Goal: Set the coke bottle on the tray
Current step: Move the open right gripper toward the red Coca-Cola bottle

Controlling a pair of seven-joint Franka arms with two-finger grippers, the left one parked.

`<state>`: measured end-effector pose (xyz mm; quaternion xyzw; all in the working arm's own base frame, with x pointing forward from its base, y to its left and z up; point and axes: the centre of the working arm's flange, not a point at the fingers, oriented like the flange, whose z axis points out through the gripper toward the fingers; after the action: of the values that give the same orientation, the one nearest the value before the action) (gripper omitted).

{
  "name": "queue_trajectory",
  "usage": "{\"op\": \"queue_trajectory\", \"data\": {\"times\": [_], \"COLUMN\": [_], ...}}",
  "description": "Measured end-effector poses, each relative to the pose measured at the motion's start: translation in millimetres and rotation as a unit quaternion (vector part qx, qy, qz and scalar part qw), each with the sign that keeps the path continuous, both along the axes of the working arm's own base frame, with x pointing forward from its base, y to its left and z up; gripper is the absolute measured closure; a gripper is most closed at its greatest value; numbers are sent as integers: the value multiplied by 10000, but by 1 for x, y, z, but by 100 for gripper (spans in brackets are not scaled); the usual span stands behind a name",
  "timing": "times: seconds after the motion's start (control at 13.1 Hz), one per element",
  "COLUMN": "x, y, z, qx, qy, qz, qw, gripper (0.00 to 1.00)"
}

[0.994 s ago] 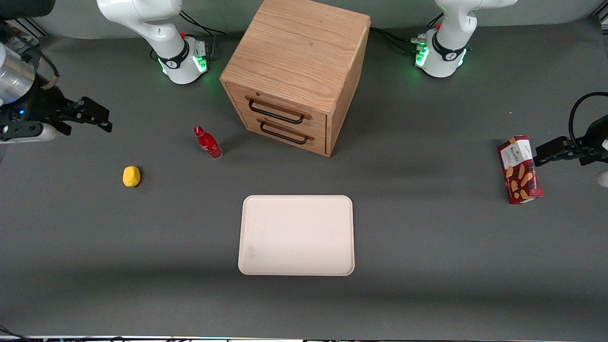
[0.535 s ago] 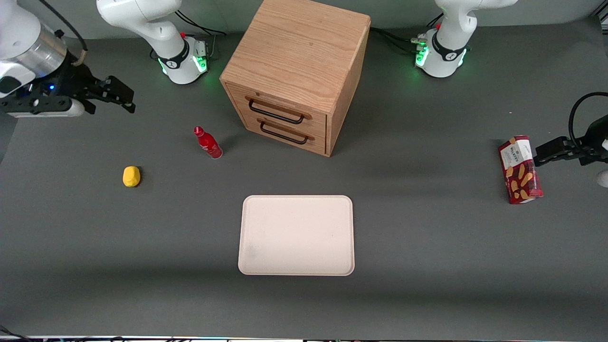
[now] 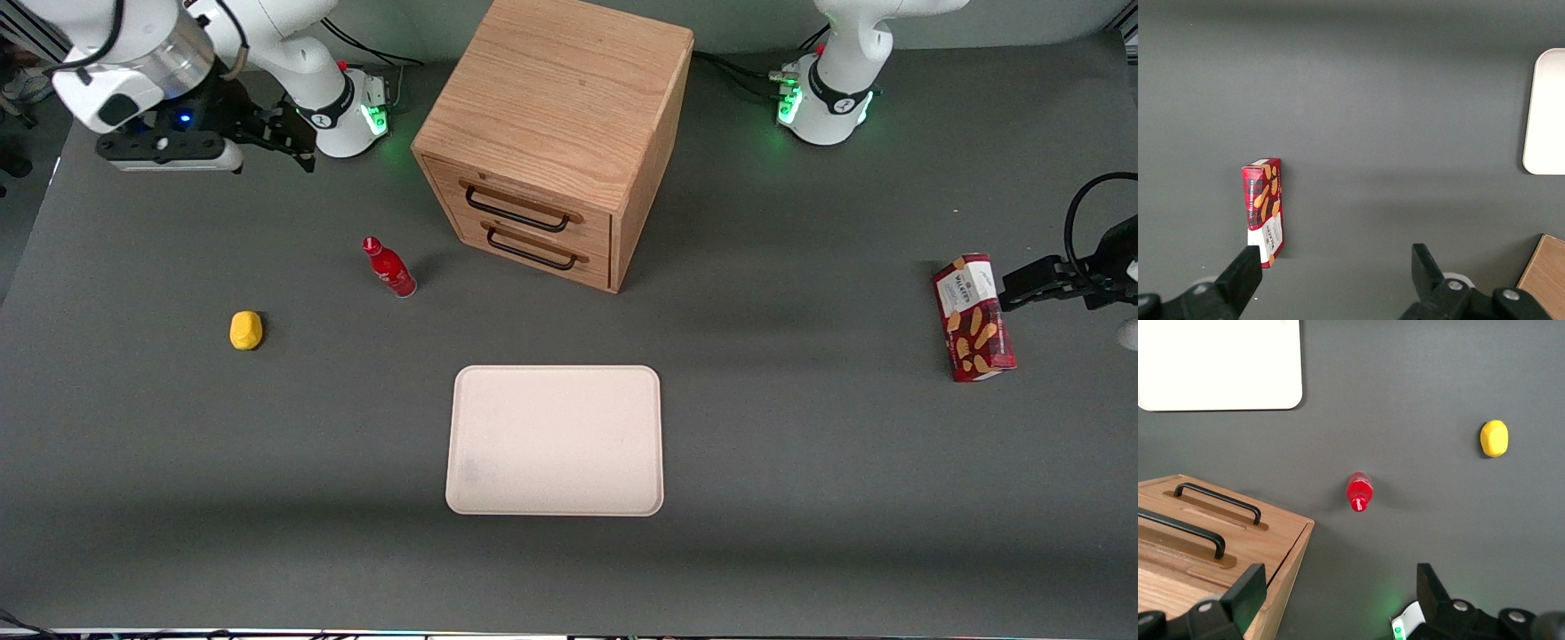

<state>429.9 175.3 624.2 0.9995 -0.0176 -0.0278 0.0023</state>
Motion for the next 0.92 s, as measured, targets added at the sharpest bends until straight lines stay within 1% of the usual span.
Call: {"op": "queue_trajectory", "data": {"times": [0.23,0.61,0.92], "x": [-9,-27,-29], "y": [1,-7,-4], "z": [-8,-31,-74], "qx": [39,76,92], "qy": [-62,-53,-92], "qz": [17,44,79], "qw": [10000,9999,9999], "gripper": [0,0,0]}}
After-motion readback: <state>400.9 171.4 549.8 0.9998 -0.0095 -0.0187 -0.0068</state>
